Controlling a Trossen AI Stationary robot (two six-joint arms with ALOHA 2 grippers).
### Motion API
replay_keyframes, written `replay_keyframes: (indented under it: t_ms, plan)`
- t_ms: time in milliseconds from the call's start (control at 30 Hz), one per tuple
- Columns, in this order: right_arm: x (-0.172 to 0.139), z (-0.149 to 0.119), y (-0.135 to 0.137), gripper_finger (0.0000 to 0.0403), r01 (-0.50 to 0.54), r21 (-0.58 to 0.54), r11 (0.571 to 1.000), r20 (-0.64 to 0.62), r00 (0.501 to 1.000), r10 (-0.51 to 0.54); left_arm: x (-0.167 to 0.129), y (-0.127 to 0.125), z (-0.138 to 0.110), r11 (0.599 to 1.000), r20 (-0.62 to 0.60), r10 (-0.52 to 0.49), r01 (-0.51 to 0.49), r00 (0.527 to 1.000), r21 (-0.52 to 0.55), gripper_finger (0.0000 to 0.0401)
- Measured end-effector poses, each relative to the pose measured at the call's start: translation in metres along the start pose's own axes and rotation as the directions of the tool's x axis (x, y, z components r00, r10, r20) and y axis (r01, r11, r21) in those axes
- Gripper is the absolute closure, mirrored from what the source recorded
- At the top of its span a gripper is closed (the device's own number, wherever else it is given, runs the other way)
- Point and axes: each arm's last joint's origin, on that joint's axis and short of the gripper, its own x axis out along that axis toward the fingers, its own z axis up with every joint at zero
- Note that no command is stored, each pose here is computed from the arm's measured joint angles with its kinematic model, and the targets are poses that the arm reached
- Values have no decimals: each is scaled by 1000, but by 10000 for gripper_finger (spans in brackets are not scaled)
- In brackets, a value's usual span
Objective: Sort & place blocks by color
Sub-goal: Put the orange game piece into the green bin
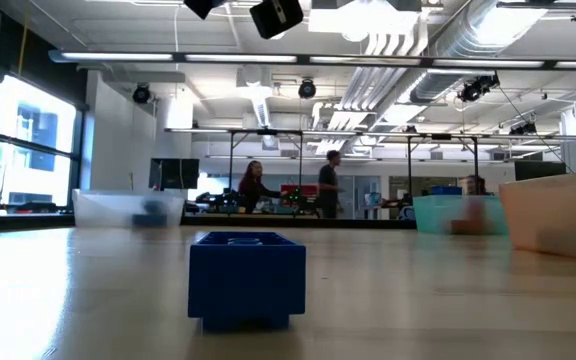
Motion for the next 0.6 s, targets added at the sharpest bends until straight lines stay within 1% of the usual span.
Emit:
replay_keyframes:
  t_ms: [100, 267, 300, 433, 600]
  plan:
    - [0, 0, 0, 240, 0, -8, 1000, 1, 1000, 0, 0, 0, 1, 1000, 7, 3, -3, 1000, -5, 287]
    - [0, 0, 0, 317, -9, -29, 1000, 3, 1000, 9, 0, 0, 1, 1000, 14, 16, -16, 1000, -8, 286]
    - [0, 1, 0, 323, -10, -35, 999, 5, 1000, 10, 0, 0, 1, 1000, 15, 18, -18, 1000, -8, 286]
    - [0, 0, 0, 322, -8, -26, 1000, -1, 1000, 8, 0, 0, 1, 1000, 18, 24, -24, 1000, -7, 272]
    - [-2, -2, -2, 328, 17, 34, 999, -17, 1000, -16, 0, 1, 1, 999, 32, 52, -52, 998, -10, 236]
